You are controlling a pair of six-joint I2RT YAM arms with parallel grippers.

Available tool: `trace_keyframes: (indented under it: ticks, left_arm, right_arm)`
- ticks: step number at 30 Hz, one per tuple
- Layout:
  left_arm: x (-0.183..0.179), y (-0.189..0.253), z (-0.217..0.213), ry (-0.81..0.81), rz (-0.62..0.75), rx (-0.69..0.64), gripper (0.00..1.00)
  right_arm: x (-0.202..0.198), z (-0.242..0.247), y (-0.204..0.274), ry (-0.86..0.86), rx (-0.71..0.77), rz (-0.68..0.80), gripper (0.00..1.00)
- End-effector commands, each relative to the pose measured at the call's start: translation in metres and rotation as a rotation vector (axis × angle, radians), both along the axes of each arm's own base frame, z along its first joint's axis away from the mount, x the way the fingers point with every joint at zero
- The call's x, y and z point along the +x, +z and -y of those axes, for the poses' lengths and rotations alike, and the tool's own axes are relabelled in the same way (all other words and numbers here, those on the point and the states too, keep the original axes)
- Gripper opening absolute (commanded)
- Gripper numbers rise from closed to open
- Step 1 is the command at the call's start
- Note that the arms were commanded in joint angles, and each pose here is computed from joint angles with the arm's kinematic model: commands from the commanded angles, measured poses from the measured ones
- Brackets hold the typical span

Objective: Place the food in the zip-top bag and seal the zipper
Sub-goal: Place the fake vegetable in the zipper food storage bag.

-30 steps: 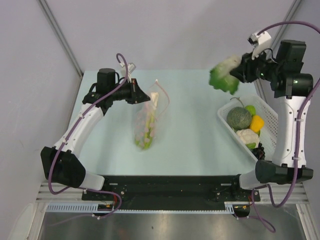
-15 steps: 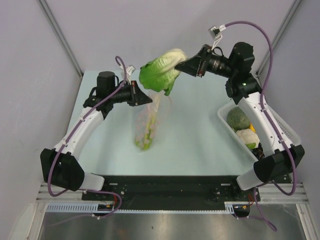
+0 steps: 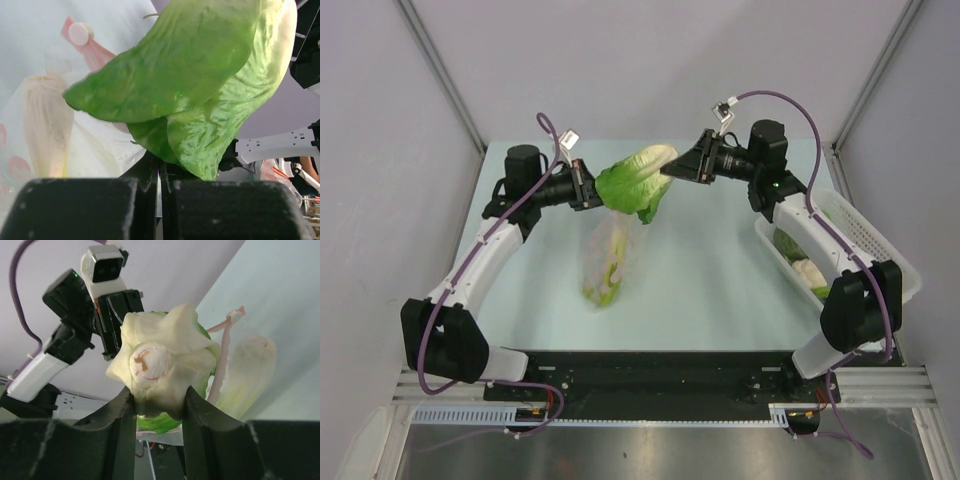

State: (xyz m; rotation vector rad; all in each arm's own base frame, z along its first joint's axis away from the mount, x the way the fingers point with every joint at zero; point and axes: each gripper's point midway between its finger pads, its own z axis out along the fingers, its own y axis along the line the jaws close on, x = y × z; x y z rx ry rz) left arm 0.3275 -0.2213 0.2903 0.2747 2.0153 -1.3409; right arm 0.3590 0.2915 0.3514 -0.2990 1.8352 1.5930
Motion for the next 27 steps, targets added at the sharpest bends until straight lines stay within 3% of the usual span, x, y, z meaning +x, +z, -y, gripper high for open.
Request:
trace_keyframes:
  ticks: [1, 6, 13, 17, 22, 27]
  left_arm:
    - [-0.009, 0.038, -0.001, -0.03, 0.118, -0.052, 0.0]
    - [-0.013, 0.04, -0.001, -0.041, 0.144, -0.041, 0.0]
    - [-0.013, 0.041, -0.001, -0.055, 0.161, -0.037, 0.0]
    - [-0.012, 0.046, -0.001, -0.052, 0.178, -0.043, 0.0]
    - [-0.014, 0.044, 0.003, -0.071, 0.185, -0.044, 0.0]
    - [-0.026, 0.046, 0.011, -0.116, 0.225, -0.029, 0.0]
  right_arm:
    - [-0.023, 0.001, -0.019, 0.038, -0.152, 0.11, 0.0]
    - [-0.031, 0.014, -0.055, 0.039, -0.374, 0.204, 0.0]
    - [-0.042, 0.016, -0.085, 0.087, -0.58, 0.325, 0.0]
    - [-0.054, 0.013, -0.09, 0.168, -0.612, 0.409, 0.0]
    - [-0.071, -0.006, -0.068, 0.266, -0.491, 0.501, 0.0]
    - [-0.088, -0.034, -0.03, 0.378, -0.255, 0.524, 0.0]
